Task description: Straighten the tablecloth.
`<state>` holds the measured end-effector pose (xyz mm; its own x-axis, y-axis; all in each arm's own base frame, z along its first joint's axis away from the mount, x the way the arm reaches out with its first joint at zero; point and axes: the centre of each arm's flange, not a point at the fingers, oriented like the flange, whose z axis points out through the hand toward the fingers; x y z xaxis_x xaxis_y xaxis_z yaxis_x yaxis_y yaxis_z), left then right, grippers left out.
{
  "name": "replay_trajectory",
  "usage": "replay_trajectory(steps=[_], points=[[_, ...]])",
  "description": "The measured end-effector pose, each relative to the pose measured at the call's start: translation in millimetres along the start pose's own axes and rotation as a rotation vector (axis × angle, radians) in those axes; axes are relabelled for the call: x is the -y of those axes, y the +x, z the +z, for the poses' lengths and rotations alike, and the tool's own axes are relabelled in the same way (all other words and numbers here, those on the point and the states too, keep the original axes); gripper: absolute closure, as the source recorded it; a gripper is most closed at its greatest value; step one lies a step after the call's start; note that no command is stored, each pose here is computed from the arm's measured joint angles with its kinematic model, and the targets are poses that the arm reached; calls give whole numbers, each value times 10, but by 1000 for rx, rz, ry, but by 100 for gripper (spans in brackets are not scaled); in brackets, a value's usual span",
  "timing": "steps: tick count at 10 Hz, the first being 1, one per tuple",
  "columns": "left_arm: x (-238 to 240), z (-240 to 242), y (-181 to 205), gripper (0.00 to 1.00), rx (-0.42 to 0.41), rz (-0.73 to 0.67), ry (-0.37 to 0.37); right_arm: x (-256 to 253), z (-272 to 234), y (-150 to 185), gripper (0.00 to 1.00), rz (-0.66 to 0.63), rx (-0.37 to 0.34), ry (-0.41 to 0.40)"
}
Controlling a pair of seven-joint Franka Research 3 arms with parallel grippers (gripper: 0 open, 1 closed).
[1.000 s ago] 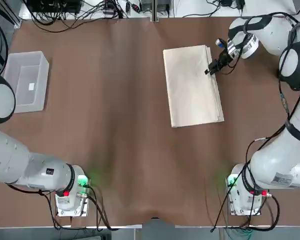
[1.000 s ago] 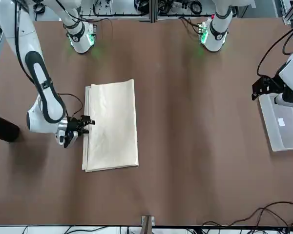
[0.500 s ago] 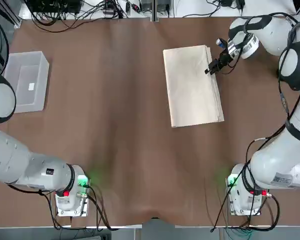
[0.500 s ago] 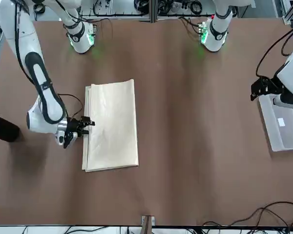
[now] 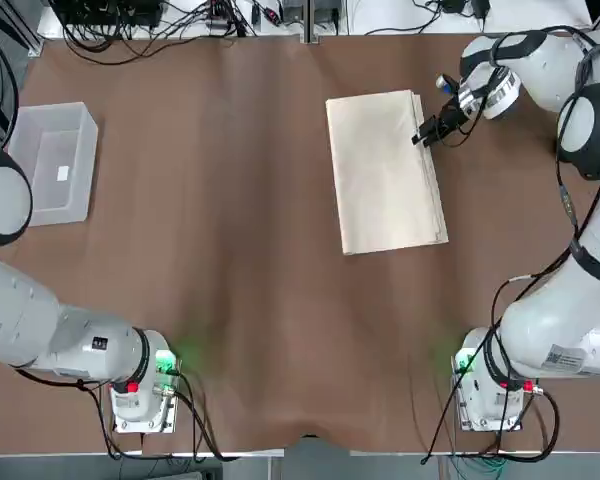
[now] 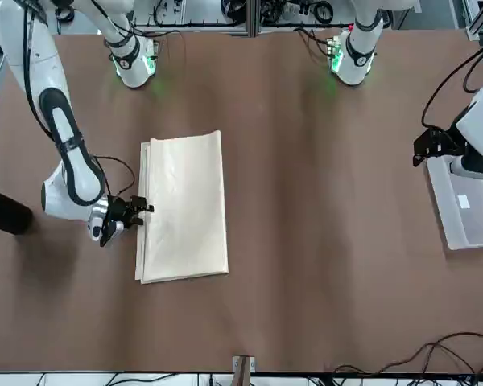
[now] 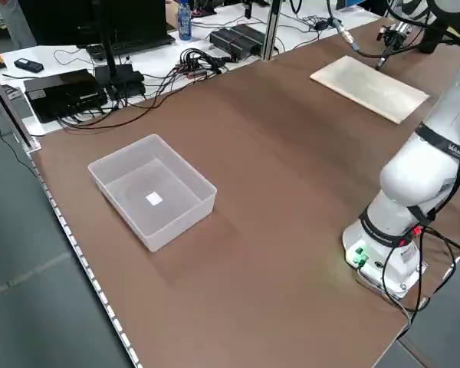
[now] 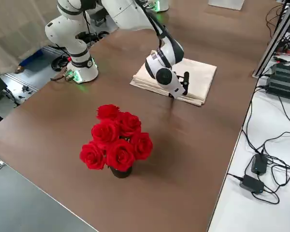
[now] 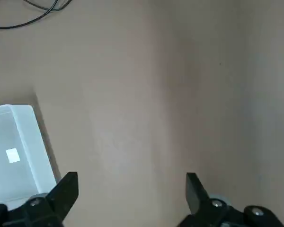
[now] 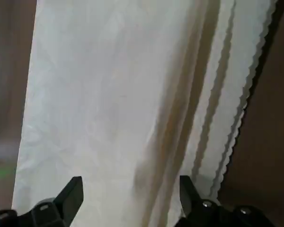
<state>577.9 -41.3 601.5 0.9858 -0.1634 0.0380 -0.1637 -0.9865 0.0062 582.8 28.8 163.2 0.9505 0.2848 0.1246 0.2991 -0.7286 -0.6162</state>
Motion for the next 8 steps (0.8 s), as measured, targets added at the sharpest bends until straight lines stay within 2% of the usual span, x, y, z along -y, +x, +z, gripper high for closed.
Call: replay_trajectory(steps=[6,8], points=[[-7,6,3,0,1,1,0,11,60,-3,10,48,-3,13],[-7,6,3,0,1,1,0,26,76,1,13,49,-1,14]])
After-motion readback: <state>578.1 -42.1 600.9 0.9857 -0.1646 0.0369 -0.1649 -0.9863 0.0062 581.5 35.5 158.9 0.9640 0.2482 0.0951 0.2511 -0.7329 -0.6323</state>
